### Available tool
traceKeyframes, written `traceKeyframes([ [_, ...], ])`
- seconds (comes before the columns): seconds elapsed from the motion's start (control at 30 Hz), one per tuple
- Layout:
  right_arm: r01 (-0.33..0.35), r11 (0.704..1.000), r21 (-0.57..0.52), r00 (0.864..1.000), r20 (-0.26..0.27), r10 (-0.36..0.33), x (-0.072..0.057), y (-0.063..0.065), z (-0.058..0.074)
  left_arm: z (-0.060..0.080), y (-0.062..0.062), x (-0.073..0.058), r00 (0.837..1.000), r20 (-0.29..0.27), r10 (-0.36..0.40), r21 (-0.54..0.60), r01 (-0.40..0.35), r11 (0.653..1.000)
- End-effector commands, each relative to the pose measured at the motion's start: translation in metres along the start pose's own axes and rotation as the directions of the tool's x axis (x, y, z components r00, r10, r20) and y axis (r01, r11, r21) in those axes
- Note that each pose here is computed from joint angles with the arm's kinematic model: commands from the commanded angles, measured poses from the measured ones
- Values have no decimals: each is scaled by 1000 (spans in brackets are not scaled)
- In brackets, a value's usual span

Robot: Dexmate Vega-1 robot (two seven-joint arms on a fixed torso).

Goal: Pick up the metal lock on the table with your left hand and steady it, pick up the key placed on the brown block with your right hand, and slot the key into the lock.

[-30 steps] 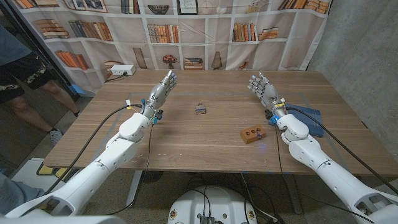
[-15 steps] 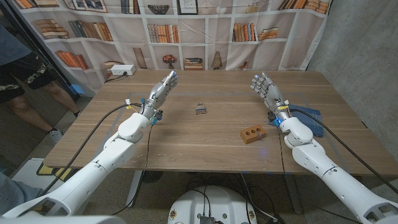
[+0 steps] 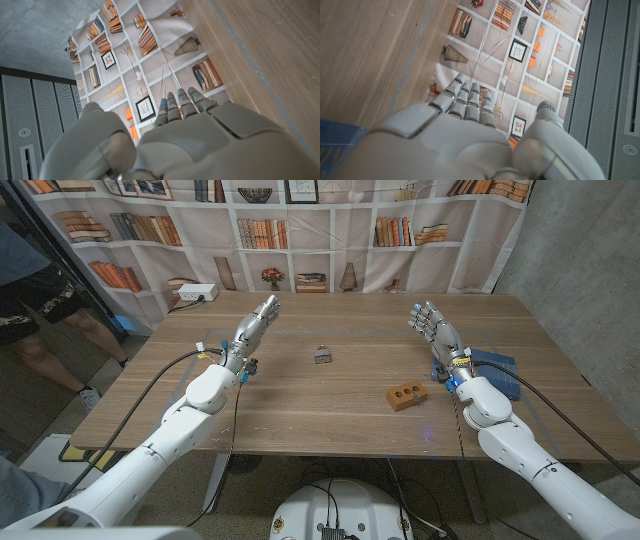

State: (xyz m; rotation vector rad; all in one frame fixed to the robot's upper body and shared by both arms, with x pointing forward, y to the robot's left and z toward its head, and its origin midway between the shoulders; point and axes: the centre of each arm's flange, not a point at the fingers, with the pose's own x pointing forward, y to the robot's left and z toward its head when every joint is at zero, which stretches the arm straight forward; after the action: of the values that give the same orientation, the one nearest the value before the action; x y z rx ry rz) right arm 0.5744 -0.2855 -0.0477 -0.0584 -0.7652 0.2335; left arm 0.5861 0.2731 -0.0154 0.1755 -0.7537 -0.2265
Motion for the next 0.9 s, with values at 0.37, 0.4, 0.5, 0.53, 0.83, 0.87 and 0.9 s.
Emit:
traceKeyframes([
  [0.37, -60, 998, 31, 998, 2, 60, -31, 6, 6, 3, 1, -1, 999, -32, 29, 29, -29, 999],
  [0.4, -66, 997, 32, 998, 8, 66, -32, 6, 6, 4, 2, -1, 999, -30, 33, 29, -32, 999],
  [0.5, -72, 997, 29, 997, 10, 72, -36, 6, 6, 6, 3, -2, 999, -28, 41, 29, -41, 999],
  [0.53, -72, 997, 28, 997, 11, 72, -38, 5, 6, 6, 4, -2, 999, -29, 44, 26, -43, 999],
  [0.83, -73, 997, -20, 997, 22, 73, -57, 4, 11, 1, 6, 8, 999, -52, 17, -12, -18, 1000],
  [0.87, -69, 997, -26, 997, 26, 70, -59, 4, 12, 1, 6, 9, 998, -52, 18, -12, -19, 1000],
  [0.9, -66, 997, -33, 997, 31, 67, -61, 4, 13, 2, 5, 9, 998, -53, 20, -13, -21, 1000],
])
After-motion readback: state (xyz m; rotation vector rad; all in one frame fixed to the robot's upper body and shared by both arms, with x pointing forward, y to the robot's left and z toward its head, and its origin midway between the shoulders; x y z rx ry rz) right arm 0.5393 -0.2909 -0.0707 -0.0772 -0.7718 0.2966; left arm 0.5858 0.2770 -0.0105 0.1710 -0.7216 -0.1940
